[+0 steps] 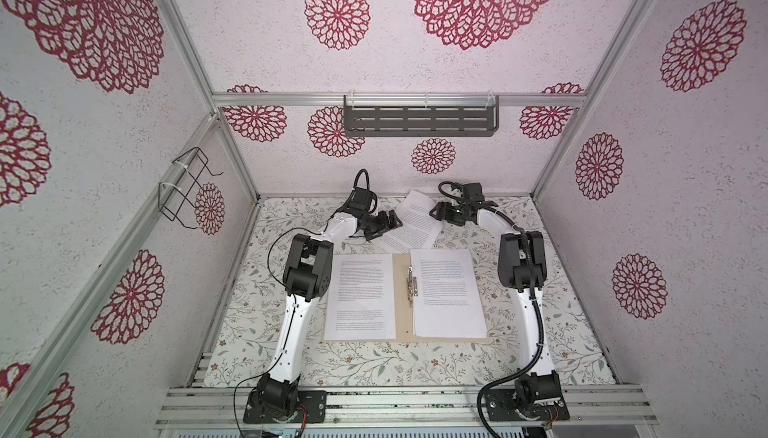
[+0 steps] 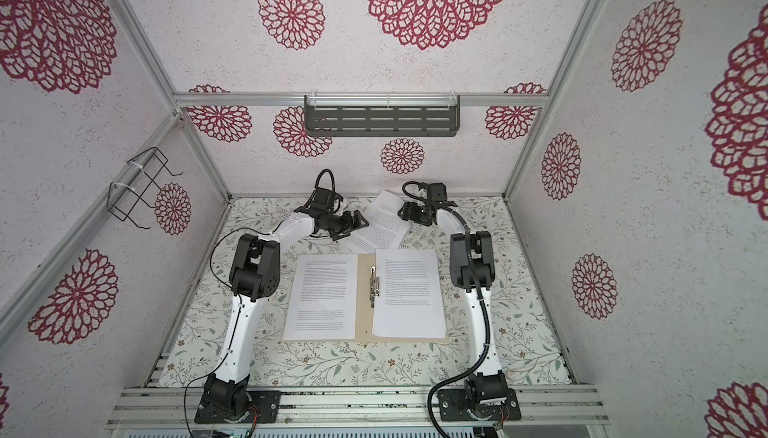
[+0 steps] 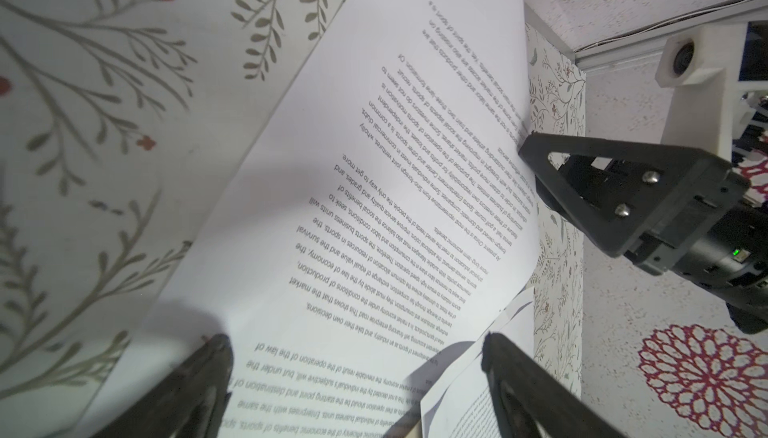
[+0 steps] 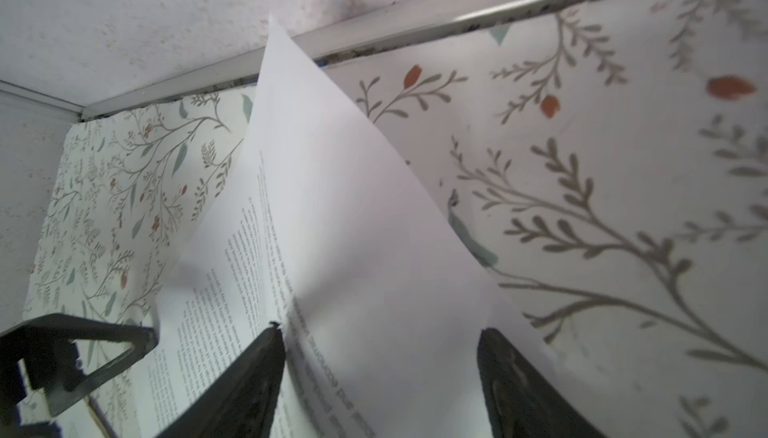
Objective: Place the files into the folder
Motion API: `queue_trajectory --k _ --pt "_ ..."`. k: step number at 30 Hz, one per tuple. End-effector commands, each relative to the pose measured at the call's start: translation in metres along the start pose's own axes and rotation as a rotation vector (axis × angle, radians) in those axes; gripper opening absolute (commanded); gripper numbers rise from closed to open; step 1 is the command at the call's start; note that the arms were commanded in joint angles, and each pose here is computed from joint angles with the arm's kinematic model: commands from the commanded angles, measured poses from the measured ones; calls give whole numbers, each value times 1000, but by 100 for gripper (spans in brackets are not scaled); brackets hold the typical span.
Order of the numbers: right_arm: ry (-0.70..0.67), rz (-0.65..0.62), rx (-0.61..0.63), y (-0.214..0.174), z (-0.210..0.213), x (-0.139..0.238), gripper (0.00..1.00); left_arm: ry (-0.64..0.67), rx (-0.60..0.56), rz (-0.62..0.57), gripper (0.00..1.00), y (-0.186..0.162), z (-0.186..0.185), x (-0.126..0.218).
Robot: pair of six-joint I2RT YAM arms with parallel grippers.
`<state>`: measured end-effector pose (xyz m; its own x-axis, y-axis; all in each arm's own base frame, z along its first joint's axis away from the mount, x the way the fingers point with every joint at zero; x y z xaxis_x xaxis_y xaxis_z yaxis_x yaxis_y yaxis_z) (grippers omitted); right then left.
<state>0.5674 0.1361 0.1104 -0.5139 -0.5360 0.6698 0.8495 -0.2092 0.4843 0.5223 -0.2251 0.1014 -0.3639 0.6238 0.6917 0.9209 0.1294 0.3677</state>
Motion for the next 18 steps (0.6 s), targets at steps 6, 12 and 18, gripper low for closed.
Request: queue_trajectory --k 6,12,18 --pt "171 85 -94 -33 27 8 99 78 87 122 97 -36 26 -24" --pt "247 29 -137 -31 39 27 99 92 98 127 98 -38 31 -26" --pt "345 -35 -196 -33 49 43 99 102 113 127 97 -37 37 -28"
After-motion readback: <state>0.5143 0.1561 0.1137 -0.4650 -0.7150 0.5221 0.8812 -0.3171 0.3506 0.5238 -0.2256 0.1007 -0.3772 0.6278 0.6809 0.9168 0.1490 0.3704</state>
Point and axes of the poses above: each gripper's point midway between its finger pads, its own x axis back along the fingers, its own z axis along the line the jaws close on, y = z × x, the point moved 9 cm from there along x, back along the fingers, and after that the axes turned 5 degrees about -x, right-handed, at the moved point
